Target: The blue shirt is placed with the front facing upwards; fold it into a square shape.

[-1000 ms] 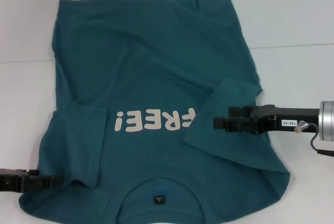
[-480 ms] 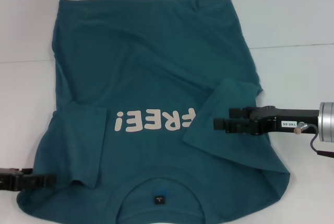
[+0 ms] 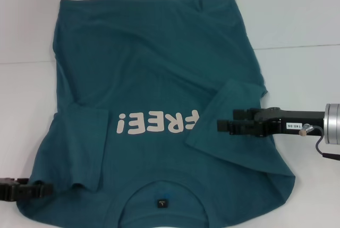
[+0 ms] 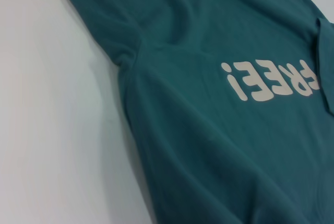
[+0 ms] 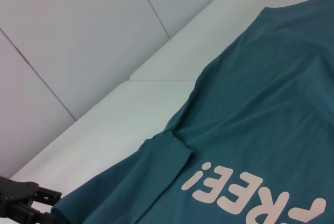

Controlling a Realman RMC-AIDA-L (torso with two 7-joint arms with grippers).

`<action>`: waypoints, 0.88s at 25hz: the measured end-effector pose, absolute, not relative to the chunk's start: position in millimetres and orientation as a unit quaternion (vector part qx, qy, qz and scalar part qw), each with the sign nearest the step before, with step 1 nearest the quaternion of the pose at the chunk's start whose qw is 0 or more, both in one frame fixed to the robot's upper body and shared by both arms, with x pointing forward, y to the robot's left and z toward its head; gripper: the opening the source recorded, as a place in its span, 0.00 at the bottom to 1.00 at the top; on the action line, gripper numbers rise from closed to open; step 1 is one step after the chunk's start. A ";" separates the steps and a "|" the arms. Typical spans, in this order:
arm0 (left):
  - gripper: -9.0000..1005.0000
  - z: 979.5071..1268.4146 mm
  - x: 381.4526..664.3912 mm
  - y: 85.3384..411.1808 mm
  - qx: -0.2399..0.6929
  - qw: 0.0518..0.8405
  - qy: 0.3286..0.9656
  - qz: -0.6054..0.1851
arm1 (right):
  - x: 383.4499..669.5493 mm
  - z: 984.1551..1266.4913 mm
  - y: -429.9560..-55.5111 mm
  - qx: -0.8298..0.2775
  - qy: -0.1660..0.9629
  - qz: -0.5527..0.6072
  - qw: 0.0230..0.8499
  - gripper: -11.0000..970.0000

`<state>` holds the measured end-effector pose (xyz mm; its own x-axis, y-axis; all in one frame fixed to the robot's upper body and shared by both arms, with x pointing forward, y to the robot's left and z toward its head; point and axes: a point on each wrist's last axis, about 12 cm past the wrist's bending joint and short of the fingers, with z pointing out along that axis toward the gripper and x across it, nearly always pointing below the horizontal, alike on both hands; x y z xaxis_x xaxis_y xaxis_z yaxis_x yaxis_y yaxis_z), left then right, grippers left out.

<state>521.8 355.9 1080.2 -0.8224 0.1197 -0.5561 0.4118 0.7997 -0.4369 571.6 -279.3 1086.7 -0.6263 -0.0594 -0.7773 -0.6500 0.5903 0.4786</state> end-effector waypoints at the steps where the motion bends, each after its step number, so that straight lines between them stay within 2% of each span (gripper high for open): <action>1: 0.88 1080.8 521.3 356.0 0.147 0.259 0.912 -0.282 | 571.7 1086.8 -279.2 -0.219 0.810 0.396 0.373 0.94; 22: 0.88 1082.8 513.2 365.8 0.145 0.227 0.925 -0.268 | 574.0 1088.5 -281.9 -0.215 0.812 0.392 0.376 0.94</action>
<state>513.2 365.8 1082.8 -0.8547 0.1461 -0.4982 0.3898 0.8144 -0.4300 574.0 -281.9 1088.5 -0.6251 -0.0542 -0.7787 -0.6435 0.6003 0.4749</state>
